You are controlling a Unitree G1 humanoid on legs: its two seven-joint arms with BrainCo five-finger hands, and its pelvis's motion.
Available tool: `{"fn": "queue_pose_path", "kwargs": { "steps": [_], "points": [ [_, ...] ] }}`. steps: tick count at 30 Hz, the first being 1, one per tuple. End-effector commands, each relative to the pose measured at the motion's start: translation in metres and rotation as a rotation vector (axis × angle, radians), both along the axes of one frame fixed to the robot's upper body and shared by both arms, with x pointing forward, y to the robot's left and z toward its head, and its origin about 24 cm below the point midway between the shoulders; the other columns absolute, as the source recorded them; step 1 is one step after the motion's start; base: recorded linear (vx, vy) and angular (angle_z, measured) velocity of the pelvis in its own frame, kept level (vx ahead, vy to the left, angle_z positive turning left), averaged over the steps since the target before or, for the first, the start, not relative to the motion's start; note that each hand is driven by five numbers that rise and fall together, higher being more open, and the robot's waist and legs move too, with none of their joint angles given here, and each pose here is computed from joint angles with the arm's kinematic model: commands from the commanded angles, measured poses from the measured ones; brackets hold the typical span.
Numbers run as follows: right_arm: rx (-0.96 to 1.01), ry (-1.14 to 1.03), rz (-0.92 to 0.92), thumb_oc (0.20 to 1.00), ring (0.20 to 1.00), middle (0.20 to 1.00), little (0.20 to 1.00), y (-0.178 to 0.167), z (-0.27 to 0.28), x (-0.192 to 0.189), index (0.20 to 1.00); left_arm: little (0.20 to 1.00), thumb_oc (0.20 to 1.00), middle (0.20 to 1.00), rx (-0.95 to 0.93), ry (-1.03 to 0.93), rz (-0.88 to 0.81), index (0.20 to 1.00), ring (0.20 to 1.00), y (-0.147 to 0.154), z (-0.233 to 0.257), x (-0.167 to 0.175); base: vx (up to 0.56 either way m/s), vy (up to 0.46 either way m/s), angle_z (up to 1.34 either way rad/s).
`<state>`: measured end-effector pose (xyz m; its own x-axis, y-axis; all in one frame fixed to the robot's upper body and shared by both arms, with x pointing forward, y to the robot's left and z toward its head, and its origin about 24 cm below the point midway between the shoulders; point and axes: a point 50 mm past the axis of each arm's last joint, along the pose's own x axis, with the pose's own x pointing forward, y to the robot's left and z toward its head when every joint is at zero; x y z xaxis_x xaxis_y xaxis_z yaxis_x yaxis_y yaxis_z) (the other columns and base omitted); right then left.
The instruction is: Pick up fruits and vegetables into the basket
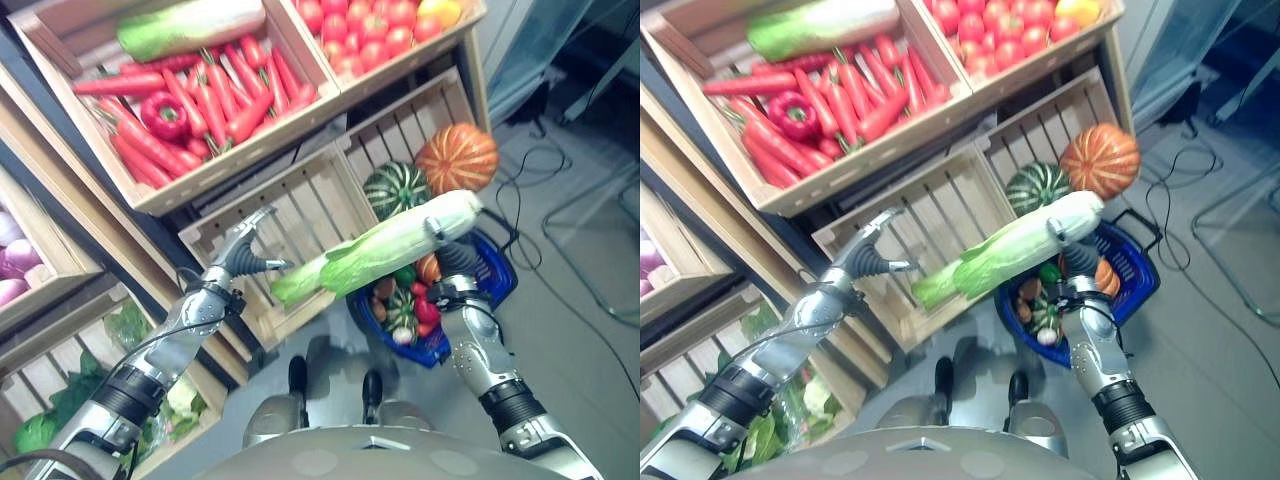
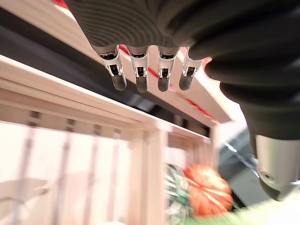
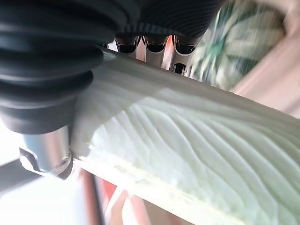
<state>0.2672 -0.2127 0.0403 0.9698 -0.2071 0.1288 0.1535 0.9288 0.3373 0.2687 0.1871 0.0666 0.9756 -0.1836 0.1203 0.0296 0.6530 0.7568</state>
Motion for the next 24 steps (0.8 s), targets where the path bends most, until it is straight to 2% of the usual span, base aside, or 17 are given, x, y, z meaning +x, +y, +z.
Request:
{"fn": "queue_pose_path", "kwargs": {
  "steps": [1, 8, 12, 18, 24],
  "points": [
    [0.039, -0.252, -0.110, 0.200, 0.200, 0.200, 0.200, -0.004, 0.048, 0.013, 0.200, 1.000, 1.000, 1.000, -0.030, -0.231, 0.093, 1.000, 1.000, 0.013, 0.039, 0.016, -0.15, -0.011, -0.03],
    [0.003, -0.265, -0.421, 0.200, 0.200, 0.200, 0.200, -0.039, 0.063, 0.025, 0.200, 1.000, 1.000, 1.000, -0.094, -0.384, 0.084, 1.000, 1.000, -0.001, 0.063, 0.026, -0.13, -0.007, 0.04],
    [0.008, -0.265, -0.633, 0.200, 0.200, 0.200, 0.200, -0.065, 0.088, 0.048, 0.200, 1.000, 1.000, 1.000, -0.132, -0.462, 0.046, 1.000, 1.000, -0.023, 0.083, 0.042, -0.12, -0.009, 0.15],
    [0.056, -0.261, -0.721, 0.200, 0.200, 0.200, 0.200, -0.088, 0.113, 0.063, 0.200, 1.000, 1.000, 1.000, -0.132, -0.532, 0.018, 1.000, 1.000, -0.041, 0.096, 0.052, -0.07, 0.021, 0.05],
    [0.012, -0.206, -0.687, 0.200, 0.200, 0.200, 0.200, -0.085, 0.129, 0.083, 0.200, 1.000, 1.000, 1.000, -0.122, -0.593, 0.022, 1.000, 1.000, -0.050, 0.112, 0.066, -0.01, 0.009, 0.02]
  ]
}}
